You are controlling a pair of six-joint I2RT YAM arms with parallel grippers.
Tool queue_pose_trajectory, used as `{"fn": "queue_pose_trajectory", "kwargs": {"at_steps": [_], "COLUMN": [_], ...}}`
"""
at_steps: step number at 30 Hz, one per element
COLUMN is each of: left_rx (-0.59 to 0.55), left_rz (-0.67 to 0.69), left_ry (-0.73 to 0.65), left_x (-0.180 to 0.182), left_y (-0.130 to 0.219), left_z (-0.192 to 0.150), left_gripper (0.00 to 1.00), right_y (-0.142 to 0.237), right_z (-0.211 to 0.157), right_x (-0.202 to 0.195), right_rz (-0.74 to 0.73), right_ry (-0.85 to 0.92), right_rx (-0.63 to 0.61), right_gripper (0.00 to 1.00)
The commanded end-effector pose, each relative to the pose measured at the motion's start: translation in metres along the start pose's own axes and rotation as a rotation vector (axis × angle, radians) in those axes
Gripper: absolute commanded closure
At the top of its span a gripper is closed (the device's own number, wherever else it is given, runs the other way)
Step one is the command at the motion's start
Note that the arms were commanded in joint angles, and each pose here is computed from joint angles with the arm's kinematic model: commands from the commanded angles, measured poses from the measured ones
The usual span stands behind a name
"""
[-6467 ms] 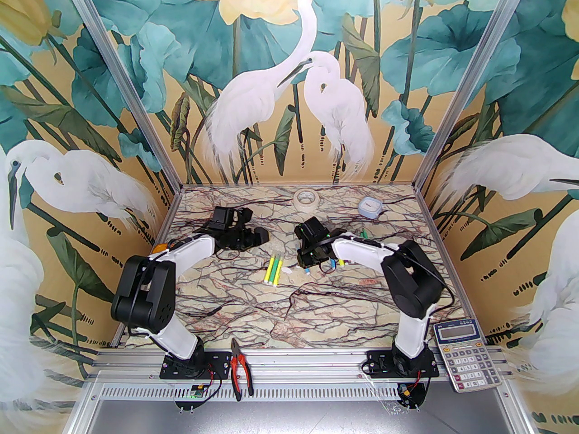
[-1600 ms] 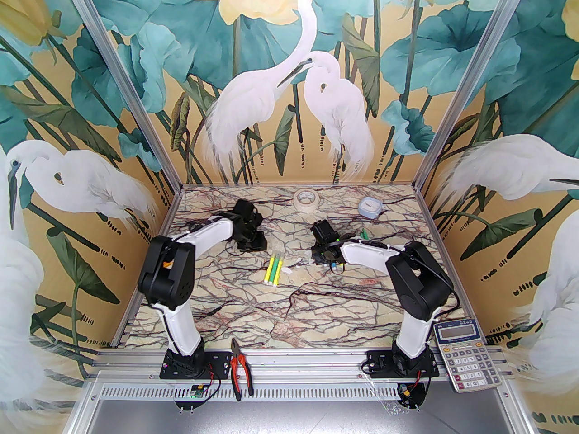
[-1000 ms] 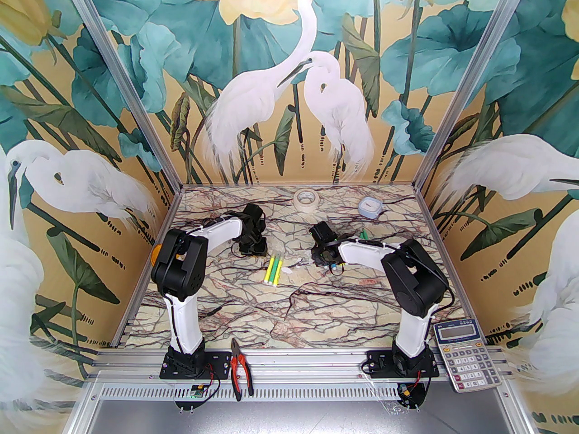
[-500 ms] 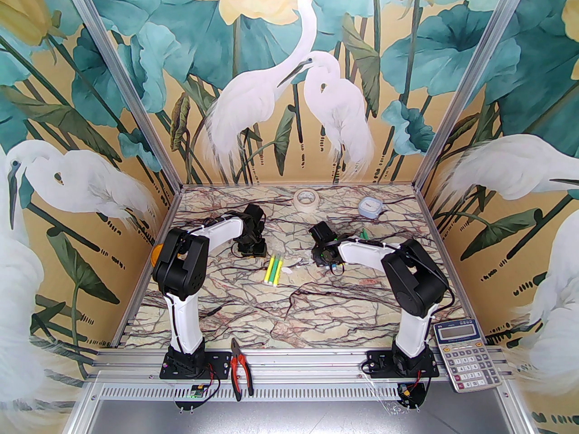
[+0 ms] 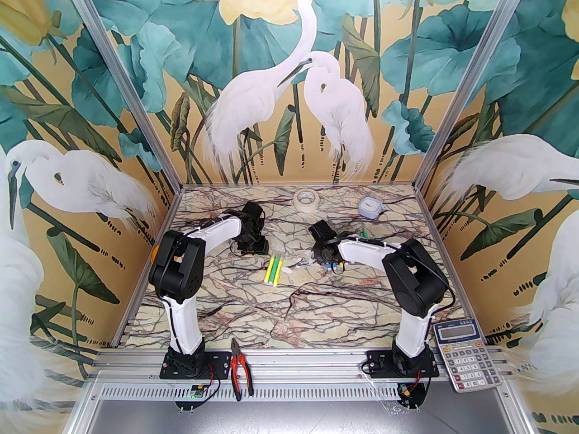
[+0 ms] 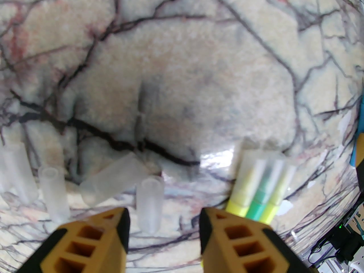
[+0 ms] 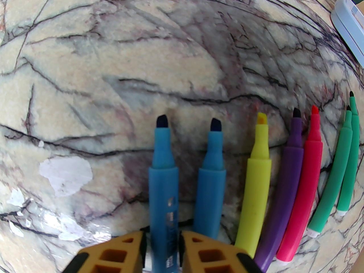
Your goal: Open the pen caps
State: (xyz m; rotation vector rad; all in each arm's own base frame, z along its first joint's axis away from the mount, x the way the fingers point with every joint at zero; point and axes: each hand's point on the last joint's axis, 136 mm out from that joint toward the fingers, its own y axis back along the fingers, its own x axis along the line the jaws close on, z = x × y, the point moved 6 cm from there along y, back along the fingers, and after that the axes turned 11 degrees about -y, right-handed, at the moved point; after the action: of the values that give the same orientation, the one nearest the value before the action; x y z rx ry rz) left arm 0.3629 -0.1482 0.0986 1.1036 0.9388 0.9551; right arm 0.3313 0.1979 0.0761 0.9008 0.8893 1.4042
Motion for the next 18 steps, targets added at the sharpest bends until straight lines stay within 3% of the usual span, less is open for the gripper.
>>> {"fn": "queue_pose_trajectory", "kwargs": {"at_steps": [1,12,18], "left_rx": [-0.043,-0.096,-0.074], "left_rz": [-0.047,-0.307,-0.342], "left_ry": [-0.017,-0.066,-0.047], "left_x": [-0.008,-0.037,-0.038], "left_y": [0.014,0.028,0.014], "left_z": [0.000,-0.018,-0.031], "left_gripper": [0.54,0.54,0.55], "right_y": [0.020,0.031,0.035], "right_z": [0.014,0.017,0.012], "right_x": [0.003,0.021,0.039], "right_rz": [0.017,0.097,0.164], "right_ry": [-0.003,0.027,0.055], "right_rx": [-0.056,-0.083,-0.072], "right_gripper": [0.72,0.66,0.63]}}
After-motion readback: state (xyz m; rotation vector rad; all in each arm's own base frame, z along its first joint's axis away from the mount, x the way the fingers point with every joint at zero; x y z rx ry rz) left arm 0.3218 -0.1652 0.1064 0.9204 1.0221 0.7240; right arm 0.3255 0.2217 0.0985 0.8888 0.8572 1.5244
